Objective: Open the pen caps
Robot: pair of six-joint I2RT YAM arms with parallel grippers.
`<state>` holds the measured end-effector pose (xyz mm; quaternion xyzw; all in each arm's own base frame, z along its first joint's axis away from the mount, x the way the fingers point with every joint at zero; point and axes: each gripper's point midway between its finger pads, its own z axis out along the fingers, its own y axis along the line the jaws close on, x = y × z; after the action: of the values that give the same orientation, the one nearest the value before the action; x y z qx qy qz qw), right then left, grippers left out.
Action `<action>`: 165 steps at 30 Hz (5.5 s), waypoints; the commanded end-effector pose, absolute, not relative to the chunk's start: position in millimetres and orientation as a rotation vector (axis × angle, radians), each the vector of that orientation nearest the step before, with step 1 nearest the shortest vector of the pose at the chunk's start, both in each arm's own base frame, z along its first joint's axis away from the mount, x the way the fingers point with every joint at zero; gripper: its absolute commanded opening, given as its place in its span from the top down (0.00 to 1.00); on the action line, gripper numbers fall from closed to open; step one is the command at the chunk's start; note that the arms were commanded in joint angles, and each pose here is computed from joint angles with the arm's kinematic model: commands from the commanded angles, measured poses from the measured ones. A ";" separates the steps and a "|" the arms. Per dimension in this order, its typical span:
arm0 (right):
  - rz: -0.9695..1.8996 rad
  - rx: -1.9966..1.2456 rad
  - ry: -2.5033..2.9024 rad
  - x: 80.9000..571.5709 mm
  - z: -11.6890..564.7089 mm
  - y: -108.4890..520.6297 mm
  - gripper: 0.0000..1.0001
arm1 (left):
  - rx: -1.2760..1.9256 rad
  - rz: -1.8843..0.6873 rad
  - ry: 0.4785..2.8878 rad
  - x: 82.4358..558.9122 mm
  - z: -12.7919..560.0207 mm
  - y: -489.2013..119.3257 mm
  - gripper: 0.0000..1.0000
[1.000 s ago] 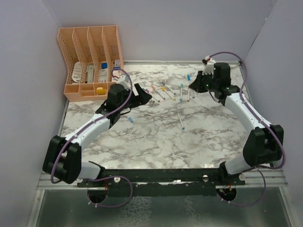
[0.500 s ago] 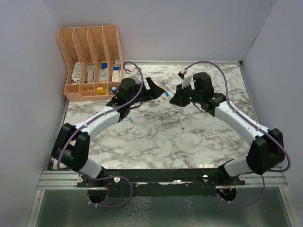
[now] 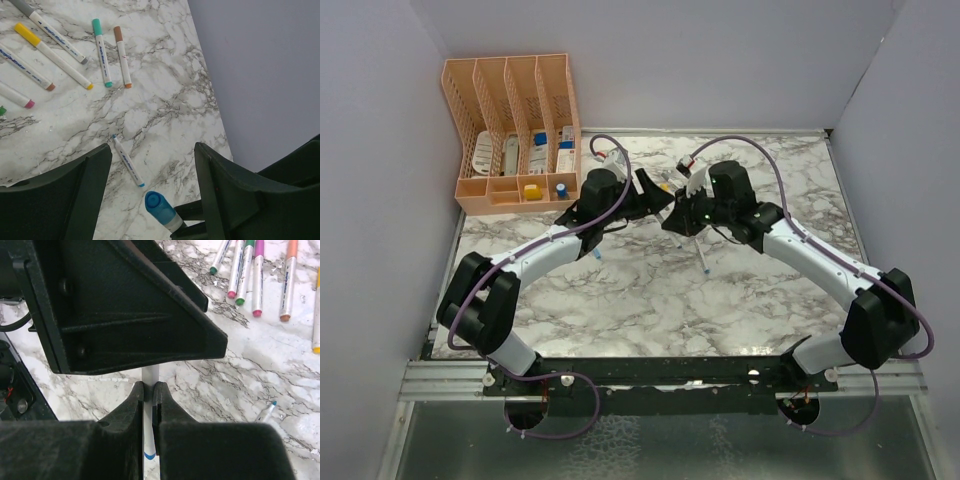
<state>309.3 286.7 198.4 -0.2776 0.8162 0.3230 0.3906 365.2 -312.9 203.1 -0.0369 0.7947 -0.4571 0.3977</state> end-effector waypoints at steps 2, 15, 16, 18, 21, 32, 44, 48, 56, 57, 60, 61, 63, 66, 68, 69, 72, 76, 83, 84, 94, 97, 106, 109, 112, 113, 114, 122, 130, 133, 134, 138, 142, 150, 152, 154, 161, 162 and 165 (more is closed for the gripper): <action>0.808 -0.697 2.036 316.7 206.3 294.6 0.99 | -0.077 -1.211 1.955 364.0 220.0 -320.0 0.36; 0.782 -0.663 2.013 321.2 209.5 292.2 0.99 | -0.085 -1.230 1.942 356.3 224.1 -317.6 0.54; 0.780 -0.661 2.013 321.5 209.5 291.9 0.99 | -0.085 -1.231 1.941 355.9 224.3 -317.5 0.55; 0.780 -0.661 2.013 321.8 208.8 292.0 0.99 | -0.086 -1.231 1.941 355.6 224.1 -317.3 0.56; 0.780 -0.670 2.017 321.4 206.9 292.4 0.99 | -0.091 -1.230 1.938 355.9 224.7 -316.8 0.60; 0.781 -0.679 2.036 320.2 196.8 292.6 0.99 | -0.108 -1.224 1.918 357.9 230.8 -314.6 0.67; 0.765 -0.660 2.021 322.5 201.9 290.2 0.99 | -0.097 -1.244 1.923 356.9 230.0 -318.0 1.00; 0.762 -0.637 2.010 324.5 205.7 289.2 0.92 | -0.093 -1.254 1.923 355.9 230.5 -319.0 1.00; 0.778 -0.656 2.048 326.8 196.9 295.5 0.41 | -0.093 -1.264 1.903 354.7 239.6 -318.9 1.00; 0.779 -0.657 2.047 327.3 196.1 296.1 0.42 | -0.091 -1.267 1.904 354.1 239.8 -319.4 1.00; 0.788 -0.658 2.043 328.1 196.4 298.1 0.45 | -0.090 -1.272 1.900 353.8 241.9 -319.9 1.00; 0.789 -0.659 2.043 328.5 196.0 298.6 0.47 | -0.089 -1.273 1.901 353.6 241.9 -320.1 1.00; 0.792 -0.659 2.041 329.7 196.1 299.4 0.53 | -0.088 -1.275 1.901 352.8 242.0 -320.9 1.00; 0.797 -0.662 2.028 331.2 199.7 301.4 0.66 | -0.089 -1.272 1.903 352.5 241.0 -321.0 1.00; 0.796 -0.661 2.025 332.7 200.8 302.0 0.73 | -0.090 -1.269 1.906 351.7 239.0 -320.9 1.00; 0.796 -0.661 2.025 333.0 201.0 302.5 0.77 | -0.092 -1.267 1.910 351.5 237.6 -320.6 1.00; 0.794 -0.661 2.028 333.6 200.9 302.2 0.98 | -0.097 -1.257 1.912 352.0 235.4 -319.8 1.00; 0.799 -0.665 2.049 325.3 195.9 298.4 0.99 | -0.183 -1.170 1.894 371.0 235.1 -303.0 1.00; 0.830 -0.641 2.129 280.5 171.2 273.2 0.99 | -0.345 -1.112 1.785 445.4 266.3 -253.6 1.00; 0.833 -0.633 2.138 273.7 168.3 269.0 0.99 | -0.351 -1.110 1.777 453.8 268.8 -250.2 1.00; 0.548 -0.449 2.247 268.0 144.4 213.1 0.99 | -0.304 -0.967 1.902 465.0 244.0 -234.7 1.00; 0.306 -0.358 2.310 291.3 128.1 185.6 0.99 | -0.239 -0.820 2.035 437.0 215.8 -216.4 1.00; 0.167 -0.204 2.355 343.1 108.0 141.2 0.99 | -0.248 -0.423 2.270 348.7 141.8 -141.3 1.00; 0.159 -0.189 2.375 348.8 100.8 138.0 0.99 | -0.272 -0.329 2.306 335.3 124.6 -125.0 1.00; 0.151 -0.176 2.395 351.8 92.5 136.7 0.99 | -0.278 -0.264 2.362 327.5 103.1 -116.6 1.00; 0.148 -0.170 2.397 352.9 90.6 135.4 0.99 | -0.278 -0.253 2.382 326.0 96.0 -115.7 1.00; 0.147 -0.162 2.401 354.0 88.2 134.3 0.99 | -0.280 -0.246 2.401 324.7 88.5 -115.8 1.00; 0.185 -0.144 2.435 357.1 69.5 132.7 0.99 | -0.278 -0.308 2.425 337.3 71.3 -131.2 1.00; 0.223 -0.148 2.467 356.3 54.8 138.8 0.99 | -0.227 -0.345 2.436 365.6 71.7 -157.8 1.00; 0.234 -0.148 2.474 355.9 51.1 140.6 0.99 | -0.207 -0.348 2.455 372.8 63.7 -168.7 1.00; 0.238 -0.150 2.475 355.7 50.6 141.2 0.99 | -0.199 -0.348 2.463 374.6 60.5 -171.7 1.00; 0.247 -0.153 2.488 353.0 45.9 142.0 0.99 | -0.175 -0.346 2.509 376.6 43.1 -182.3 1.00; 0.261 -0.151 2.493 350.2 44.0 143.1 0.99 | -0.163 -0.339 2.536 374.7 32.1 -187.4 1.00; 0.257 -0.148 2.505 346.1 39.2 141.6 0.99 | -0.154 -0.281 2.560 374.0 19.3 -180.3 1.00; 0.260 -0.150 2.508 345.6 38.4 141.9 0.99 | -0.155 -0.265 2.567 374.4 16.0 -177.5 1.00; 0.265 -0.151 2.513 344.4 37.1 142.5 0.99 | -0.160 -0.254 2.574 374.9 12.8 -174.2 1.00; 0.269 -0.155 2.527 341.0 32.2 142.3 0.99 | -0.176 -0.191 2.583 378.8 8.0 -156.4 1.00; 0.270 -0.156 2.528 340.8 31.4 142.5 0.99 | -0.179 -0.184 2.583 379.5 7.8 -153.9 1.00; 0.275 -0.158 2.531 341.5 30.2 143.6 0.99 | -0.188 -0.163 2.585 379.8 6.7 -146.5 1.00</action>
<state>338.9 138.1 33.5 -0.0606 0.9509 0.0887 0.2902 385.3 -168.5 24.7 -0.0693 0.9491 -0.1037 0.2892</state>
